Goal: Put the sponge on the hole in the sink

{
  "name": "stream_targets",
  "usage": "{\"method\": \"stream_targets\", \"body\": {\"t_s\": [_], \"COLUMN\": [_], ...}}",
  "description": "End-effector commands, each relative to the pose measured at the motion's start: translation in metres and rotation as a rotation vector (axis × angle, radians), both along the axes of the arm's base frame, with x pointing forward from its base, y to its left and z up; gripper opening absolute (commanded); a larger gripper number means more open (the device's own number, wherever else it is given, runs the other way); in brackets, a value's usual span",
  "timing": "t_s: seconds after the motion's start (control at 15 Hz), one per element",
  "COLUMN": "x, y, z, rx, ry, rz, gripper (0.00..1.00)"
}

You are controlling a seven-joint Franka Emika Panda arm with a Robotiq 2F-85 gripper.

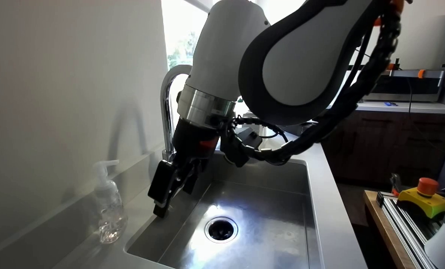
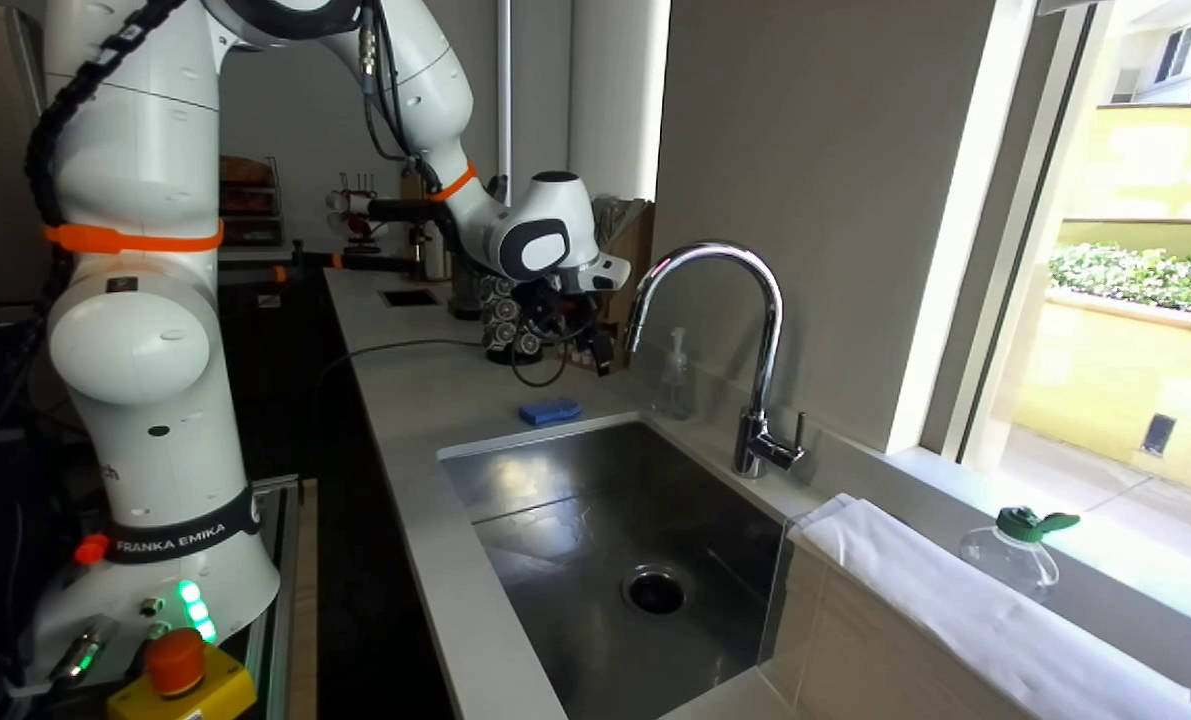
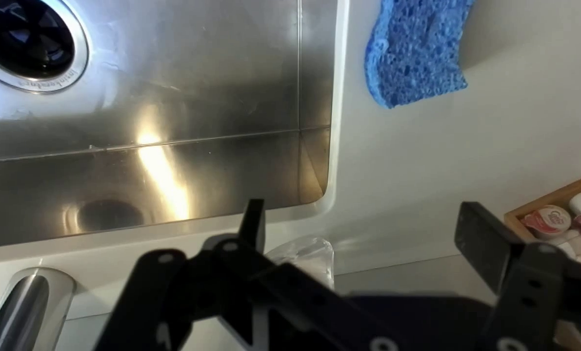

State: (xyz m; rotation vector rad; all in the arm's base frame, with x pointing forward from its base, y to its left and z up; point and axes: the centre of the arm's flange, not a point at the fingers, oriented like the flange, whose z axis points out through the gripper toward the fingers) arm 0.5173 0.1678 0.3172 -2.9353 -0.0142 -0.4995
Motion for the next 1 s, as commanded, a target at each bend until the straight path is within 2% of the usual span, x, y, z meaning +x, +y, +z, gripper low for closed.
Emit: {"method": "stream_targets", "body": {"t_s": [0.0,0.2,0.33,0.67,0.93], "x": [0.001,-0.007,-0.015,-0.022,-0.013], "y": [0.028,0.060,0.078,0.101,0.112], "z": [-0.009,-0.011,-0.013,-0.017,-0.032], "rx": [-0.051,-0.099,-0.148,-0.254,-0.265], "ry": [0.038,0.048,0.087,0.145,0.128], "rz": [0.032,0.106,0.137,0.164,0.200], "gripper": [1.00,1.00,1.00,1.00,1.00]}}
